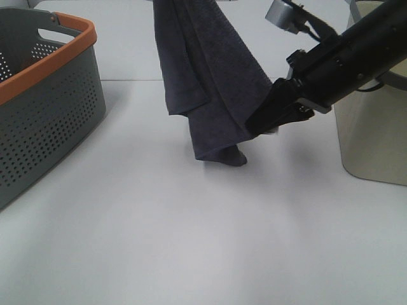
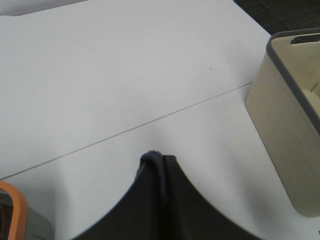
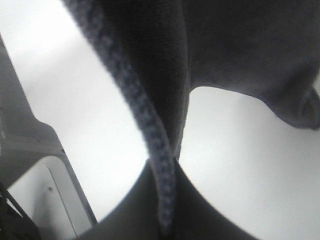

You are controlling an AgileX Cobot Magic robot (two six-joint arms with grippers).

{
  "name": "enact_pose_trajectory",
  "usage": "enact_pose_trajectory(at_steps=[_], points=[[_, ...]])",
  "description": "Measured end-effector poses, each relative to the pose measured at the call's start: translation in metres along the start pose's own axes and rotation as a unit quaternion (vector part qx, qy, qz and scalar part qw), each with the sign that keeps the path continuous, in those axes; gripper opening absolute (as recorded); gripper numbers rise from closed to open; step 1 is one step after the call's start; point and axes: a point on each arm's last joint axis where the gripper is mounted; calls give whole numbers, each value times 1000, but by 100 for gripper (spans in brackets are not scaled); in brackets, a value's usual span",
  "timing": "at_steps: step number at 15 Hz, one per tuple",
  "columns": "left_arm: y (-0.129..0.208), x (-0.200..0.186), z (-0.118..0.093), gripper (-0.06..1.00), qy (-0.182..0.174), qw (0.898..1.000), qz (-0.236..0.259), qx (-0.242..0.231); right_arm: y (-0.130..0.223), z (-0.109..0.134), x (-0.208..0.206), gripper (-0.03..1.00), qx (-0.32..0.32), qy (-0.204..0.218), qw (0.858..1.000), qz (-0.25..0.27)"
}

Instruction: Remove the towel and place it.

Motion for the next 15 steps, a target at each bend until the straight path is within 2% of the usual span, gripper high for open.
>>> enact_pose_trajectory(at_steps=[1, 2, 3, 6, 9, 12, 14, 15], points=[[1, 3, 1, 0, -9, 1000, 5, -5, -4, 3, -15, 2, -6, 32, 999, 8], [4, 11, 1, 0, -12, 1000, 12, -7, -16, 8, -49, 2, -32, 105, 994, 13], [5, 13, 1, 0, -13, 1000, 15, -7, -24, 9, -63, 2, -41, 137, 990, 11], [4, 13, 4, 0, -24, 1000, 11, -5, -39, 7, -82, 2, -48, 182, 982, 0], [5, 23, 10, 0, -61, 998, 5, -5, -47, -2, -87, 2, -74, 233, 969, -26], [8, 55, 18, 0, -73, 997, -10, -18, -56, -19, -90, 2, -120, 317, 939, -57], [7, 81, 30, 0, -82, 995, -43, -36, -66, -36, -87, 2, -152, 376, 910, -90], [5, 85, 34, 0, -84, 994, -56, -41, -69, -40, -86, 2, -158, 387, 903, -99]])
Point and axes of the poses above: a point on each arm's last joint axis where the gripper is mounted, x pointing out along that axis toward the gripper, z along the wrist's bending axis when the last joint is at zero, y = z × x, and after that the axes turned 8 degrees about -x, right-handed
